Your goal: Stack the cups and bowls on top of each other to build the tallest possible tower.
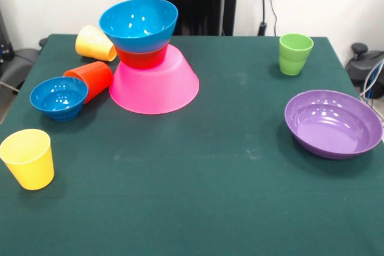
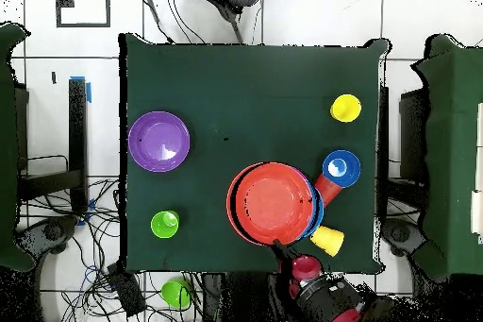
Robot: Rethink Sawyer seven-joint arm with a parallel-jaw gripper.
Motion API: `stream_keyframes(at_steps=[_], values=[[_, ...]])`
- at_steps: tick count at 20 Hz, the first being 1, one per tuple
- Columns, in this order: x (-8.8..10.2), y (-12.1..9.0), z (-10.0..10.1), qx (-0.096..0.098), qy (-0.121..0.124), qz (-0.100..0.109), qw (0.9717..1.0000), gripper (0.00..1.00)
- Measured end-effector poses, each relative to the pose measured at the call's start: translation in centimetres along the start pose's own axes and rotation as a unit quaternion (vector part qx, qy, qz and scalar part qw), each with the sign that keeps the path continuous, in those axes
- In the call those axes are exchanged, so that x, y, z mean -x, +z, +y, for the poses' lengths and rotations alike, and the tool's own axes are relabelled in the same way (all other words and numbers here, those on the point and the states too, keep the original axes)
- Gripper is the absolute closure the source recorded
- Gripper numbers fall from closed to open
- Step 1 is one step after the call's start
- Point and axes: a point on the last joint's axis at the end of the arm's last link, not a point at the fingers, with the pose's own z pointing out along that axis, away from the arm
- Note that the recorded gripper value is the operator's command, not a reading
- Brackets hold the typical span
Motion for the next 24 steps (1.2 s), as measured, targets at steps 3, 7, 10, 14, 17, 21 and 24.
stream_keyframes(at_steps=[3, 7, 10, 14, 17, 21, 24], values=[[-0.1, -0.1, 0.0, 0.001, -0.002, -0.002, 1.0, 1.0], [-0.2, -0.3, -0.2, -0.001, -0.009, -0.003, 1.0, 1.0], [-0.1, -0.5, -0.5, -0.003, -0.015, -0.003, 0.9999, 1.0], [-0.3, -0.6, -0.7, -0.006, -0.017, -0.003, 0.9998, 1.0], [-0.4, -0.7, -0.8, -0.01, -0.016, -0.003, 0.9998, 1.0], [-0.7, -0.8, -0.9, -0.014, -0.016, -0.003, 0.9998, 1.0], [-0.7, -0.7, -1.1, -0.016, -0.017, -0.005, 0.9997, 1.0]])
